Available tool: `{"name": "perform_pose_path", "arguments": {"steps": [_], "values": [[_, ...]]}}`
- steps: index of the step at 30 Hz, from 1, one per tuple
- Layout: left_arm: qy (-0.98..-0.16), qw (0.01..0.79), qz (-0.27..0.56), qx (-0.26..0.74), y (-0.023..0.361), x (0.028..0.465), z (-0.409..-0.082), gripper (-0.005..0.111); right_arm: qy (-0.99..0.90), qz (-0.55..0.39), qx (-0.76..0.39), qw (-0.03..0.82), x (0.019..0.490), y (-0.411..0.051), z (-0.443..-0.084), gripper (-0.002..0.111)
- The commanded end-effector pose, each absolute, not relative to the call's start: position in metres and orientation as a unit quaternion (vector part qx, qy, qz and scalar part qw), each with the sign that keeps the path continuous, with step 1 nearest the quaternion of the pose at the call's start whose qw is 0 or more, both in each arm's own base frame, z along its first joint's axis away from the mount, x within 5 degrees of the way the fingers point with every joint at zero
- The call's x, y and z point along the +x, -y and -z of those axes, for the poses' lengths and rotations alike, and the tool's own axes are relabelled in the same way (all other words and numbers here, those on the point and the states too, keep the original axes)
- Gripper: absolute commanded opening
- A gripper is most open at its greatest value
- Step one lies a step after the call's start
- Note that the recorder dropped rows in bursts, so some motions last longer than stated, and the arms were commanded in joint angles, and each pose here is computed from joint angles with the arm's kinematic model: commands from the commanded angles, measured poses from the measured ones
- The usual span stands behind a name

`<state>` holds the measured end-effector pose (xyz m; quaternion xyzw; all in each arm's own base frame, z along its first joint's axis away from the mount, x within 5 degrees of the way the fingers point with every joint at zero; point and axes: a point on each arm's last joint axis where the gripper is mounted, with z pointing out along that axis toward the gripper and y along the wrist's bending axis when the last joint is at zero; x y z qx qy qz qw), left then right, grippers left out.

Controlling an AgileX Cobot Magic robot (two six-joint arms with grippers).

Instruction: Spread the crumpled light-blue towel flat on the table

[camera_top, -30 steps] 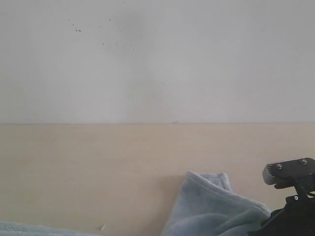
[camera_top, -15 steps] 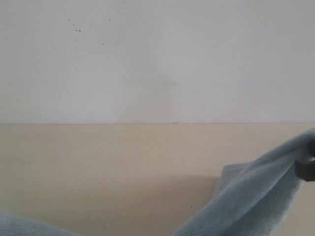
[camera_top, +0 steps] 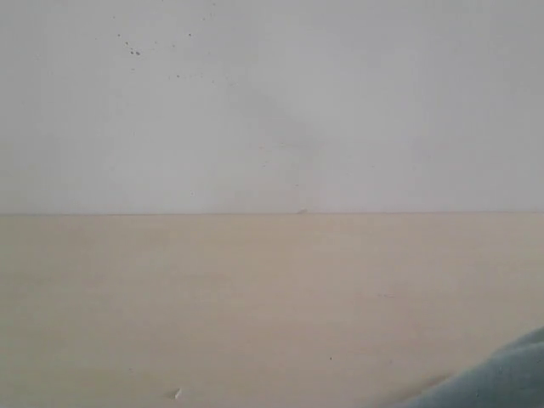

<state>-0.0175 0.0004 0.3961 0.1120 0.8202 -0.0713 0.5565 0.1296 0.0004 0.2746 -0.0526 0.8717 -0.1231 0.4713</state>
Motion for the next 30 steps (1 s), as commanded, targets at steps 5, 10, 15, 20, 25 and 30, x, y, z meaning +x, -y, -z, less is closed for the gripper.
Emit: {"name": "perform_pose_path", "arguments": {"steps": [5,10,15,20,25,30], "values": [[-0.812,0.57,0.076,0.101,-0.005,-0.035,-0.393,0.004,-0.875,0.099,-0.042,0.472,0.113,0.002,-0.328,0.009],[-0.799,0.587,0.079,0.098,-0.007,-0.044,-0.399,0.004,-0.888,0.103,-0.076,0.443,0.085,0.007,-0.363,0.009],[-0.778,0.615,0.083,0.095,-0.01,-0.059,-0.414,0.004,-0.867,0.123,-0.078,0.477,0.052,0.02,-0.391,0.009],[-0.75,0.65,0.087,0.093,-0.015,-0.079,-0.434,0.004,-0.847,0.125,-0.072,0.511,0.021,0.03,-0.411,0.009],[-0.715,0.687,0.088,0.092,-0.02,-0.102,-0.452,0.004,-0.827,0.129,-0.068,0.544,0.006,0.035,-0.424,0.009],[-0.706,0.698,0.083,0.091,-0.022,-0.108,-0.456,0.004,-0.825,0.13,-0.074,0.545,0.004,0.035,-0.425,0.009]]}}
